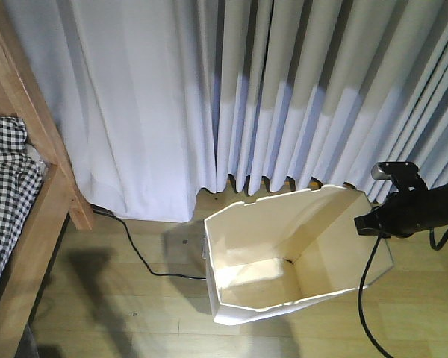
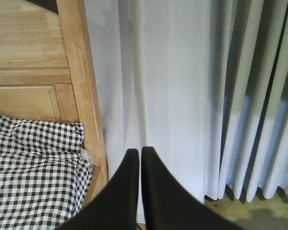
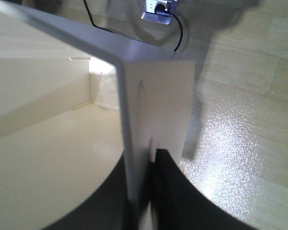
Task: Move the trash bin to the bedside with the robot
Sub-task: 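Lower the held bin onto the floor beside the bed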
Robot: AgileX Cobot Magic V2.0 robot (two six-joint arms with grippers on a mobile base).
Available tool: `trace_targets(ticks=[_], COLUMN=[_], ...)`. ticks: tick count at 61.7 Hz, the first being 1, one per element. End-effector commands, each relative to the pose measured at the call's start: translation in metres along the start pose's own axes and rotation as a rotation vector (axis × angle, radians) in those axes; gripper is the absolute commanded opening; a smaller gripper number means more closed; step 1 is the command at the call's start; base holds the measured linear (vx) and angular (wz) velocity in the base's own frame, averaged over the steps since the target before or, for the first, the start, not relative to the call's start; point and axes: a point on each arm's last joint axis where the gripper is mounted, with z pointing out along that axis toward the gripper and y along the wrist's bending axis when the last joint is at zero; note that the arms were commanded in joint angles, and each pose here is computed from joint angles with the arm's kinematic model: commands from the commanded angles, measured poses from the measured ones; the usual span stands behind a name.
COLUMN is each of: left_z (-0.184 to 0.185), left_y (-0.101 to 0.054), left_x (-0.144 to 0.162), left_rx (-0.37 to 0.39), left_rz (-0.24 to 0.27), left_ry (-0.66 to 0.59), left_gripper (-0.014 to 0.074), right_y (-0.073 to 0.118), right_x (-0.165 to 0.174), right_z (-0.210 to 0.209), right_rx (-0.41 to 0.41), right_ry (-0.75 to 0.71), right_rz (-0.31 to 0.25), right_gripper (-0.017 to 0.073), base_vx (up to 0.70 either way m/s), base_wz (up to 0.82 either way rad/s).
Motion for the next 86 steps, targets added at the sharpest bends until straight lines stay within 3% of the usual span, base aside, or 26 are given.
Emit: trace_targets(ticks=[1,38,44,53,86], left_z=[0.0,0.0,0.0,0.0,0.0], left_y=[0.0,0.0,0.0,0.0,0.0], left_x=[-0.001,-0.001,-0.001,-0.001,-0.001], left_rx=[0.001,0.001,0.001,0.001,0.001], left_rz=[-0.004,-0.004,-0.004,-0.004,-0.004], left_ry=[-0.066,-0.066,-0.066,-0.066,-0.066], left_gripper=[-0.0006,-0.0006,-0.0006,-0.0006,-0.0006], right_y=[0.017,0.016,0.015,0.002,-0.059], right_x=[-0.022,-0.022,-0.022,-0.02,-0.016], right_z=[-0.023,-0.023,-0.023,-0.008,0.097], right_rx=[-0.131,-0.127,-0.117,-0.05,-0.06], right_ry=[-0.115,-0.115,-0.11,-0.074,0.044], right_rz=[0.046,0.046,0.071,0.139,0.224], right_gripper=[-0.0006,-0.0006,-0.0006,-0.0006,0.0002], base_vx=[0.07,0.02,0.0,0.0,0.0], base_wz=[0.04,0.01,0.0,0.0,0.0])
